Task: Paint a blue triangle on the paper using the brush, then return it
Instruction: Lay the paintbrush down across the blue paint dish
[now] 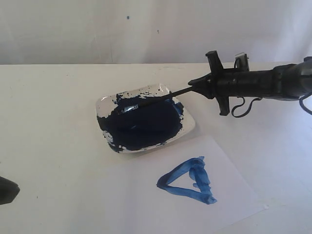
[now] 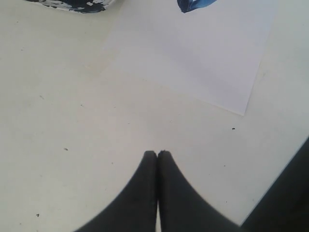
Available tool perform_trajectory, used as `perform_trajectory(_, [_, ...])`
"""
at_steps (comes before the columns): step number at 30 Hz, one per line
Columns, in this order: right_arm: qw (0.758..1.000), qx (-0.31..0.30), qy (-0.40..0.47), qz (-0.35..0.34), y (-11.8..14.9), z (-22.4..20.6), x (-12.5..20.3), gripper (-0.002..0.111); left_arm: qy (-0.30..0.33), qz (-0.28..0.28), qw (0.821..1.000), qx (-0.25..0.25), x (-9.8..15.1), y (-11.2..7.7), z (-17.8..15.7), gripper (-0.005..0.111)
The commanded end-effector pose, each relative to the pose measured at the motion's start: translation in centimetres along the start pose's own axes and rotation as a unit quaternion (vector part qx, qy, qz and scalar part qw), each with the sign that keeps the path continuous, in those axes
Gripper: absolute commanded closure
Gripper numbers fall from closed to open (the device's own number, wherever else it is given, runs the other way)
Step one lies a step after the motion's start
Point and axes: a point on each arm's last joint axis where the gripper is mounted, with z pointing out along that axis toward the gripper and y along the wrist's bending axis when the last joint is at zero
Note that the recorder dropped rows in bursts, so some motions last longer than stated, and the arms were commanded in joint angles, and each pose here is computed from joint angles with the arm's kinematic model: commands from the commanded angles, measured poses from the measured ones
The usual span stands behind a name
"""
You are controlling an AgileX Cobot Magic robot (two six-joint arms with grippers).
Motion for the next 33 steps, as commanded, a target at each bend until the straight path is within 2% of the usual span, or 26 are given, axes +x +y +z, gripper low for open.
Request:
perform_trajectory(1, [1.000, 0.005, -0.013, 0.002, -0.51, 0.03, -0.49, 0.108, -0.001, -0.009, 1.000, 0.007, 0.17, -0.17, -0.02, 0.107])
perform_trajectory(12, [0.998, 0.033, -0.051, 0.004, -1.03, -0.03, -1.17, 0.108, -0.002, -0.009, 1.000, 0.006, 0.15, -0.16, -0.02, 0.107])
perform_trajectory(33, [0.996, 0.054, -0.063, -0.018, -1.40, -0.08, -1.40, 0.108, -0.002, -0.009, 1.000, 0.006, 0.15, -0.16, -0.02, 0.107])
